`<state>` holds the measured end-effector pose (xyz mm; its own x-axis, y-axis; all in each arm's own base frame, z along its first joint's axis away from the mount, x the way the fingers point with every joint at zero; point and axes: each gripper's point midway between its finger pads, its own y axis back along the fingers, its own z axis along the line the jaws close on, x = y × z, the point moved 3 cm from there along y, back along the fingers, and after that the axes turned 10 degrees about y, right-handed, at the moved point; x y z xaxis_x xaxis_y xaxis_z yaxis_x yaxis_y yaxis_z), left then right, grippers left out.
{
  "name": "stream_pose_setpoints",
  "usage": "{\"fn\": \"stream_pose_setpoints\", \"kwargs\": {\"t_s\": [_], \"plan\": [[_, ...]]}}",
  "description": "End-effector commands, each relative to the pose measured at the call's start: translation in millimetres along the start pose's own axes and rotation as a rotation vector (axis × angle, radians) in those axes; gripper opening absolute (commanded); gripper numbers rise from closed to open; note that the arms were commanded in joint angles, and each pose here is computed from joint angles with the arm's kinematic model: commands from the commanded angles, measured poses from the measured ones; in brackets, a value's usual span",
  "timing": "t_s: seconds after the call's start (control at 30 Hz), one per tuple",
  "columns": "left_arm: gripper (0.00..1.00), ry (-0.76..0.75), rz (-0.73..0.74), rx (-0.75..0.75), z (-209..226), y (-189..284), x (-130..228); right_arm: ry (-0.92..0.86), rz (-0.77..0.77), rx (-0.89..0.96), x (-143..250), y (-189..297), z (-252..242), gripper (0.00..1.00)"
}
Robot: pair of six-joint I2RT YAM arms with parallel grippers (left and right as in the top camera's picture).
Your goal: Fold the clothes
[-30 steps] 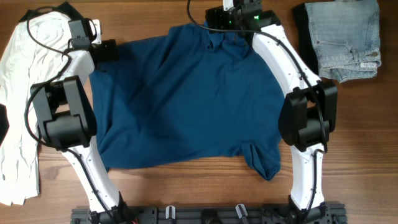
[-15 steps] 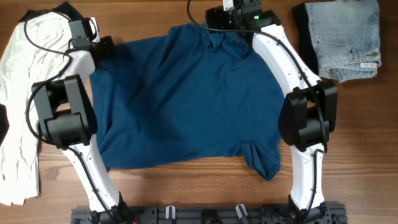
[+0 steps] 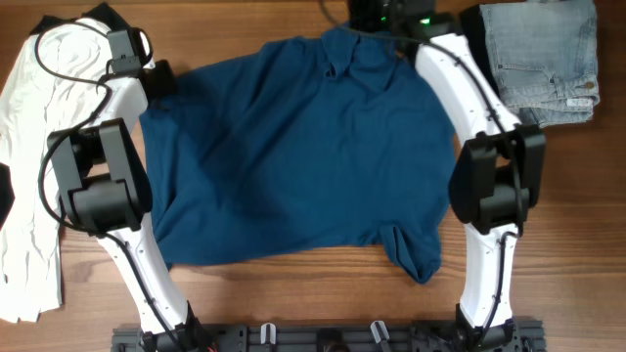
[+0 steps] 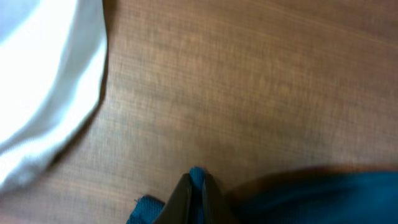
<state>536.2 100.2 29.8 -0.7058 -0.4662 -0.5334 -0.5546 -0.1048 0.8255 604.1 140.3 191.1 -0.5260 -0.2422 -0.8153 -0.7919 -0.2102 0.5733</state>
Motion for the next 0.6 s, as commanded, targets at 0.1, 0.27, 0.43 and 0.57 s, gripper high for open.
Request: {"fn": "stream_pose_setpoints", "kwargs": {"t_s": [0.1,0.27,0.43,0.57], "plan": [[0.04,0.009,0.0,0.018,-14,65,-14,-0.052,0.018,-0.076,18,-19,-10,0.92],[0.04,-0.012,0.036,0.019,-25,84,-6,0.013,0.077,-0.146,29,-18,2,0.9],[0.04,-0.018,0.064,0.013,-26,84,0,0.041,0.122,-0.136,47,-33,1,0.89],[0.04,-0.018,0.073,0.009,-25,84,2,0.033,0.162,-0.143,72,-54,3,0.88]]}}
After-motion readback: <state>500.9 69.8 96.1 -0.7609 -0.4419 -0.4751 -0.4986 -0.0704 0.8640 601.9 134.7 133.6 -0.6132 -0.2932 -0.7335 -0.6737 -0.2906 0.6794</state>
